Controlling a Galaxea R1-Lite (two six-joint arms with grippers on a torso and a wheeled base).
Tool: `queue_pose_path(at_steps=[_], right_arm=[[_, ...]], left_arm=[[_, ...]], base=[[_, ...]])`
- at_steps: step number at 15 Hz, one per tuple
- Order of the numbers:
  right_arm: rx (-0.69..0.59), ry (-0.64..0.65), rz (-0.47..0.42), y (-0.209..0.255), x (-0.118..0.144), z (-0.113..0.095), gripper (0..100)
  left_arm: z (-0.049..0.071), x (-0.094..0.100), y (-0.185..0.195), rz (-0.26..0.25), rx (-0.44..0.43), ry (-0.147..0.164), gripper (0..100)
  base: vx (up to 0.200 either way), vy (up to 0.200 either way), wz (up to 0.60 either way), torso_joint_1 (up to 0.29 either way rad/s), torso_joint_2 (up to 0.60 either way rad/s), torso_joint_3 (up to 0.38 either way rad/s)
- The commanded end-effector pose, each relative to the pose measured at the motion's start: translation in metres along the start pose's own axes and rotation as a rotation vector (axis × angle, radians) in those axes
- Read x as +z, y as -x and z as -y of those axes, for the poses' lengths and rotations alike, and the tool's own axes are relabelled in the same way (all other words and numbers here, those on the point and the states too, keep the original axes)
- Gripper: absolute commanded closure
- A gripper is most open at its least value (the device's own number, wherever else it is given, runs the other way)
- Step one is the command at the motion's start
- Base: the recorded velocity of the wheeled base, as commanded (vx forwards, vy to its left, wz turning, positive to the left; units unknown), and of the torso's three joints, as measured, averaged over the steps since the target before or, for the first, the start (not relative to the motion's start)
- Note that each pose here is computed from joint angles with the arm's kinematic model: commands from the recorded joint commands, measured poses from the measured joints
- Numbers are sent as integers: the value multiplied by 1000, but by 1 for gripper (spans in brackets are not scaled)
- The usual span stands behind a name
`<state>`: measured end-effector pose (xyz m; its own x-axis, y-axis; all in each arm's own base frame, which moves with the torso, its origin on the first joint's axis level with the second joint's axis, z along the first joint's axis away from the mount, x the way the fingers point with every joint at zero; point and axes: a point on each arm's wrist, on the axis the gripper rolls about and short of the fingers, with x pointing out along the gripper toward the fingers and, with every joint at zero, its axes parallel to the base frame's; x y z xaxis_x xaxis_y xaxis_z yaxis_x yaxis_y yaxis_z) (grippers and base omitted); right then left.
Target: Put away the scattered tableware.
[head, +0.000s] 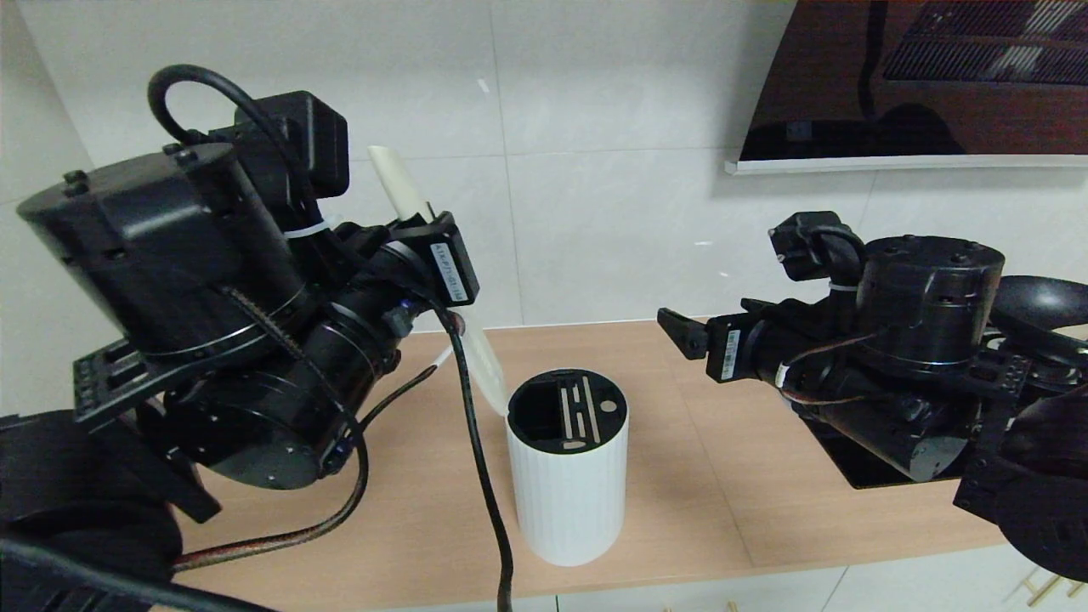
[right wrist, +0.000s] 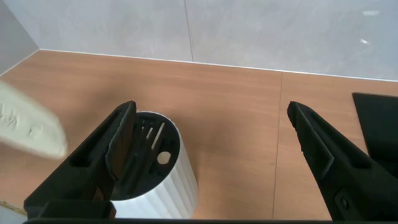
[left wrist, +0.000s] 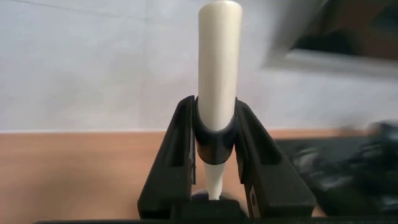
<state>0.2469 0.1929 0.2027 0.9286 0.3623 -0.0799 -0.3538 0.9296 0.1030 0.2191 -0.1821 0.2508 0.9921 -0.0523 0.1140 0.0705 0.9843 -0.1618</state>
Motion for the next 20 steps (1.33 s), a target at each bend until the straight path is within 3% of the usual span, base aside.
queue_pose_path(at_steps=[1, 3, 4, 7, 9, 13, 20], right_arm=[[-1, 3, -6, -1, -2, 0, 0], [-3, 3, -6, 0, -2, 0, 0], [-3, 3, -6, 0, -2, 0, 0], [-3, 5, -9, -1, -3, 0, 0], [-3, 6, -7, -1, -2, 0, 0], [-3, 7, -10, -1, -3, 0, 0], [-4, 9, -16, 0, -5, 1, 0]], left_arm=[[10, -5, 5, 7, -17, -13, 100], [15, -5, 4, 13, -3, -46, 100], [15, -3, 4, 19, 18, -47, 100], [22, -2, 7, 20, -1, -33, 100], [28, -15, 2, -5, 6, -45, 100], [45, -38, -13, -21, 5, -6, 100], [49, -50, -19, -26, 9, -8, 100]], base=[[0, 0, 0, 0, 0, 0], [0, 0, 0, 0, 0, 0], [0, 0, 0, 0, 0, 0], [0, 0, 0, 0, 0, 0], [0, 0, 0, 0, 0, 0], [0, 0, 0, 0, 0, 0], [0, 0, 0, 0, 0, 0]])
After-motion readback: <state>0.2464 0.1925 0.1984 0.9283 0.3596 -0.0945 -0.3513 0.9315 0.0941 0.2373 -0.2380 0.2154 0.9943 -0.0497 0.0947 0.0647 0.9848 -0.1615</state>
